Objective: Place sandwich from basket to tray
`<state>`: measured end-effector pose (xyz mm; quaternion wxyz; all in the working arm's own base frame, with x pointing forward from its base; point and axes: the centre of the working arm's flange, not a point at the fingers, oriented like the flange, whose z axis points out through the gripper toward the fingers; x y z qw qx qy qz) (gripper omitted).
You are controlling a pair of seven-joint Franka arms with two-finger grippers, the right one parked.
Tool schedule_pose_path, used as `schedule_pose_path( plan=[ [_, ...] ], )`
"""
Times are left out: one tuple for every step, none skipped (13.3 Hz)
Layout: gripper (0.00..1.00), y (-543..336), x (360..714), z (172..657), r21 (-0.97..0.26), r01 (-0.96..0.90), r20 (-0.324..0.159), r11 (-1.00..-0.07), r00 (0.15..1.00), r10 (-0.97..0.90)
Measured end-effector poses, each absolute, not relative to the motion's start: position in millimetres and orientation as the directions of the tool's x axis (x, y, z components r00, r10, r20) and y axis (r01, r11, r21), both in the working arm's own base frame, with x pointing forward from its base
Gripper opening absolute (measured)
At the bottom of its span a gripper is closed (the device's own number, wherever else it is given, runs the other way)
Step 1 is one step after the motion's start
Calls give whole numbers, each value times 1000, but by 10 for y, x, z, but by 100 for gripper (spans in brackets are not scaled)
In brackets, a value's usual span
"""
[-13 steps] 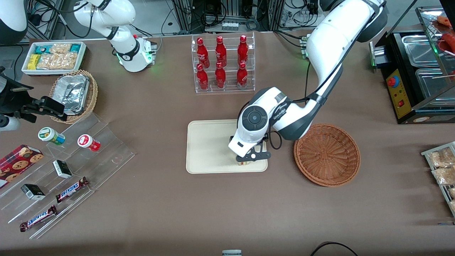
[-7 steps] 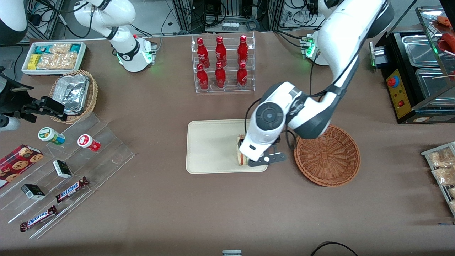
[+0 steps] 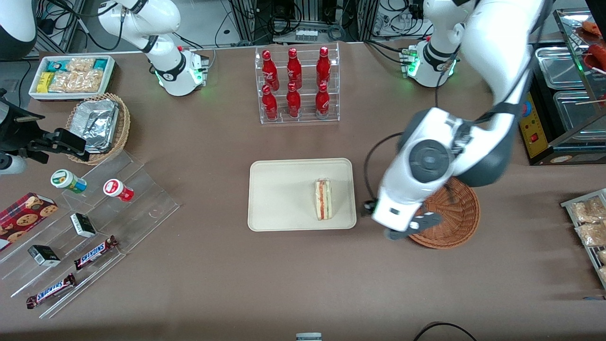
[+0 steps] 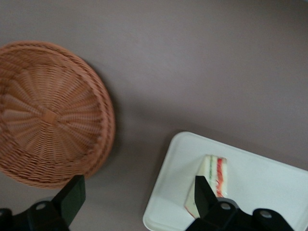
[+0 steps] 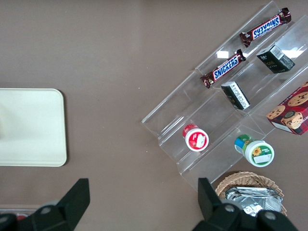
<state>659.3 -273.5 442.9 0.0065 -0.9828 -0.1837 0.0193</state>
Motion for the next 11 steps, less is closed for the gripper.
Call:
schedule_pose_path(
  plan=[
    [100,-2471,6664,4520,-23,388,-31,-921,921,388],
    [100,-2228,6715,4589,-31,415,-32,-909,909,416],
    [100,-2014,6754,4636,-38,440,-34,-897,897,441],
    [100,-1830,6793,4669,-39,462,-32,-886,885,464],
    [100,-1692,6821,4697,-38,477,-30,-878,878,479],
    [100,-1596,6830,4728,-41,488,-30,-872,872,489],
    [100,-1515,6824,4773,-47,498,-30,-866,866,500],
    [100,-1414,6808,4839,-55,508,-31,-860,860,510],
    [100,-1284,6783,4931,-65,506,-32,-860,860,509],
    [100,-1158,6737,5026,-82,487,-42,-869,870,491],
    [100,-1042,6677,5123,-102,461,-57,-882,882,467]
  ],
)
